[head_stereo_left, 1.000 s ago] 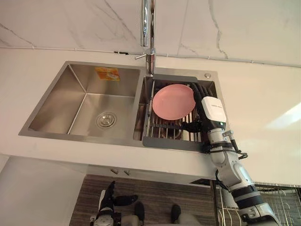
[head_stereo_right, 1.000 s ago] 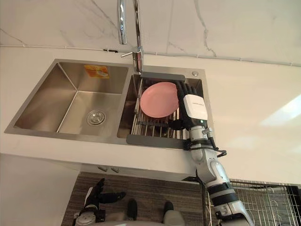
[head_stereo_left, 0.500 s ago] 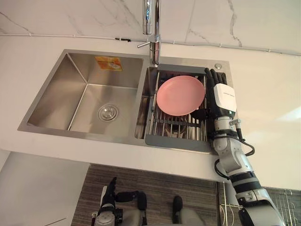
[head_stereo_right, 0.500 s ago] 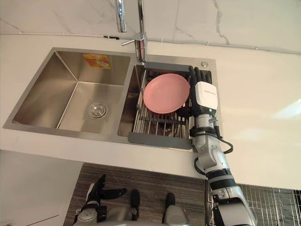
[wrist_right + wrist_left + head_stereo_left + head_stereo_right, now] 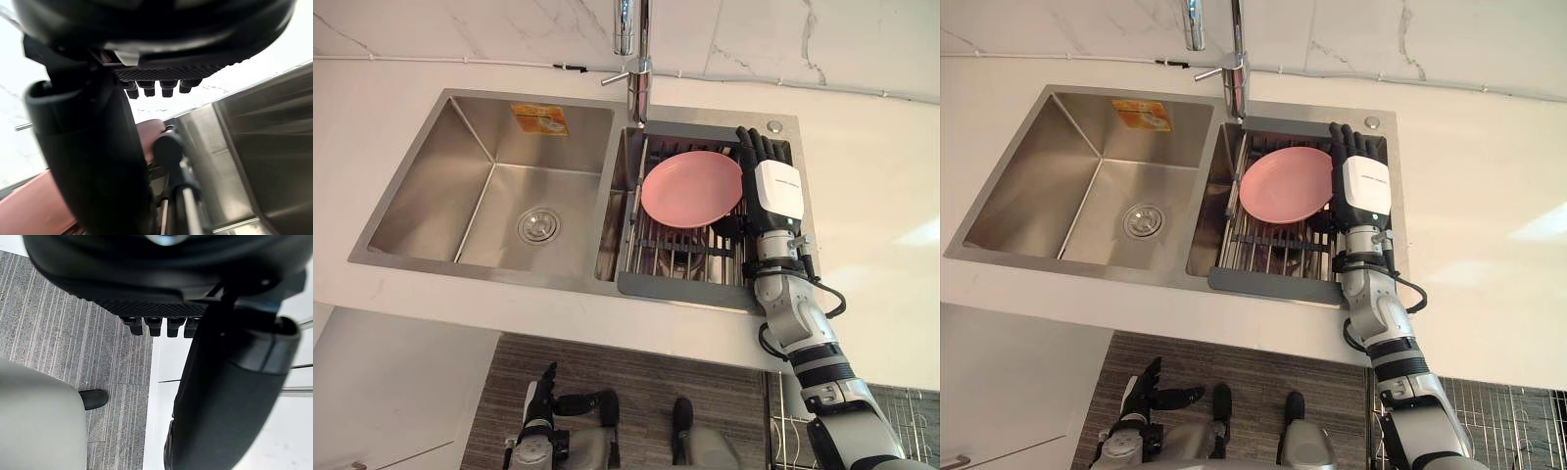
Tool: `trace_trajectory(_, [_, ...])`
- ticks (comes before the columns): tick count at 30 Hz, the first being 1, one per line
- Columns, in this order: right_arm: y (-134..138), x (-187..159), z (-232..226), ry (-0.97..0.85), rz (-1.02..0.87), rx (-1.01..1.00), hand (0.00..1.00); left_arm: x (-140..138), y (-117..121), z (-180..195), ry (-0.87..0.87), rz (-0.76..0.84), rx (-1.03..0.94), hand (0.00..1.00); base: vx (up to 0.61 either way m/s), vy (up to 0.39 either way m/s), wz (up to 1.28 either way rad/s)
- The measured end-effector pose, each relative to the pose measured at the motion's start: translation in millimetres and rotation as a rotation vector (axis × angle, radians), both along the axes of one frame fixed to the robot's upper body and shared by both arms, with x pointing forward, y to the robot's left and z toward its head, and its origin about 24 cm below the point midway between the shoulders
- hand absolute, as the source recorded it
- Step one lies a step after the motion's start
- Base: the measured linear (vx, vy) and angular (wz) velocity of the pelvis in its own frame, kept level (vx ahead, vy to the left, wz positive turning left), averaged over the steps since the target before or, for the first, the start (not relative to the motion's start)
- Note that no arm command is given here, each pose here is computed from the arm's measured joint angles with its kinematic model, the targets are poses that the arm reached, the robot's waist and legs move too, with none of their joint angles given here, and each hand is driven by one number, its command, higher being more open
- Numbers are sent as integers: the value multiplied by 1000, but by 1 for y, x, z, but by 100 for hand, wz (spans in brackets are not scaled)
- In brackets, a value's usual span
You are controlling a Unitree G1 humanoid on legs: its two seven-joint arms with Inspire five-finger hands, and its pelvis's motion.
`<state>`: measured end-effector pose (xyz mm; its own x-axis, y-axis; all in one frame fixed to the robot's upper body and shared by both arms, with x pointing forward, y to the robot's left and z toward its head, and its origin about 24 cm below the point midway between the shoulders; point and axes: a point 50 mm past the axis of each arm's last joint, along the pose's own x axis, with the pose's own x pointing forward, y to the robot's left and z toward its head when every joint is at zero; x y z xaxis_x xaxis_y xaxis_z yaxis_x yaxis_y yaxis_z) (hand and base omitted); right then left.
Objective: Walk over to the sink, pick up the cup, carry it to the dishwasher, place the cup inside the dishwasher, then close the dishwasher door
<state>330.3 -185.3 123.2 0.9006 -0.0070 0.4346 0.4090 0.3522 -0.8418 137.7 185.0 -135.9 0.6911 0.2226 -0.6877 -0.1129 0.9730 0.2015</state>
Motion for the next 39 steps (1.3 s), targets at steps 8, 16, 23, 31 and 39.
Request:
trace_trajectory(8, [6,-1,-1,5,57,-57,0,0,0,0,0,0,1,100,0,0,0])
trace_trajectory(16, [8,0,8,-14,100,-73,0,0,1,0,2,-2,3,100,2,-9,-3])
trace_trajectory(23, [10,-6,3,22,125,-39,0,-1,4,0,8,-2,11,100,1,-4,-1])
trace_trajectory(31, [23,-35,2,-4,226,17,0,-6,7,-3,40,1,18,100,0,-4,-1])
trace_trajectory(39, [64,-77,2,-37,502,77,0,-13,11,-8,90,6,26,100,-28,-7,-5])
